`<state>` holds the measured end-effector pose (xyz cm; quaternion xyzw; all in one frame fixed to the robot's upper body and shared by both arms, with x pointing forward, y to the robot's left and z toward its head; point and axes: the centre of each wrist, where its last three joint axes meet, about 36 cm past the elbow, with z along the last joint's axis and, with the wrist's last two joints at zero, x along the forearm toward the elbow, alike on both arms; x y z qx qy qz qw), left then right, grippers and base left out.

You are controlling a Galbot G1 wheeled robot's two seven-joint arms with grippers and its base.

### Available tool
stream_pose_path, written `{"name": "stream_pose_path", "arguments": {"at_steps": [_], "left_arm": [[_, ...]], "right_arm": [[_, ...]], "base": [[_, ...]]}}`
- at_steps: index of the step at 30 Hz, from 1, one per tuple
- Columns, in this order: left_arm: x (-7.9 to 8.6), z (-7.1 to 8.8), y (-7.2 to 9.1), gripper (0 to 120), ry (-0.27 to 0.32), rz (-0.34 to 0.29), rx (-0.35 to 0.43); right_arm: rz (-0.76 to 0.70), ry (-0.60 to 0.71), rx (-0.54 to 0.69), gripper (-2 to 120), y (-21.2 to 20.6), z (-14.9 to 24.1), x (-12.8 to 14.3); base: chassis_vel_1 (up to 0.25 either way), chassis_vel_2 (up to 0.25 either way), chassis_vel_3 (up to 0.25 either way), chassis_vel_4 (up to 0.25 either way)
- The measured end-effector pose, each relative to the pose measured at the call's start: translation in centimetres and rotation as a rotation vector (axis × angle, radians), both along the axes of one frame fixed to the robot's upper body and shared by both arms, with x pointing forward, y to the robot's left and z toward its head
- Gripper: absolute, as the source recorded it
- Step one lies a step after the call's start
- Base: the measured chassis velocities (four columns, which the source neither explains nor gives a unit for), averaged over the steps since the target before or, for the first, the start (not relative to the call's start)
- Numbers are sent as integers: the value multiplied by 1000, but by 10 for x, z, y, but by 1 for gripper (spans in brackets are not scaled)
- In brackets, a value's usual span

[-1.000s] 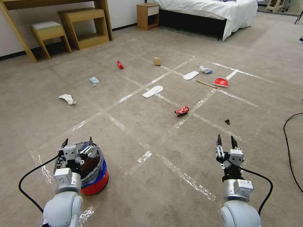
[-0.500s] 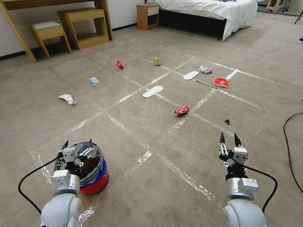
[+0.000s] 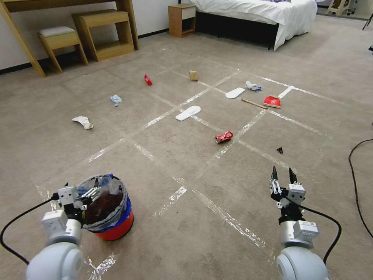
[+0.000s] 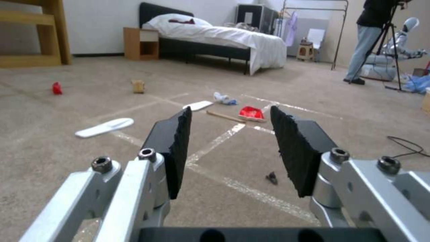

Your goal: Pick up the trash bin and place the garbage on the floor into it.

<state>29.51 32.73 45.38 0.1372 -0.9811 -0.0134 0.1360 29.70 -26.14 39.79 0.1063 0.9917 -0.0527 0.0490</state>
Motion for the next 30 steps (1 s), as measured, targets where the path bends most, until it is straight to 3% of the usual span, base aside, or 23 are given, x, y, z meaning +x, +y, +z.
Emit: {"name": "stream_pose_path", "arguments": {"at_steps": [5, 6, 7, 10, 13, 30], "left_arm": [[4, 7, 15, 100, 99, 17, -40], [9, 3, 24, 100, 152, 34, -82], [9, 3, 24, 100, 152, 34, -82], [16, -3, 36, 99, 234, 55, -160], [22, -8, 45, 98, 286, 68, -180], [43, -23, 87, 95, 383, 114, -193]], "right_arm": [[-1, -5, 2, 50, 0, 1, 0], [-1, -7, 4, 50, 1, 1, -1], [-1, -7, 4, 50, 1, 1, -1], [-2, -10, 6, 50, 2, 2, -1], [-3, -13, 5, 50, 1, 1, -1], [-12, -2, 9, 50, 4, -6, -3]], "base": [[0, 0, 0, 0], [0, 0, 0, 0], [0, 0, 0, 0], [0, 0, 0, 0], [0, 0, 0, 0], [0, 0, 0, 0]]}}
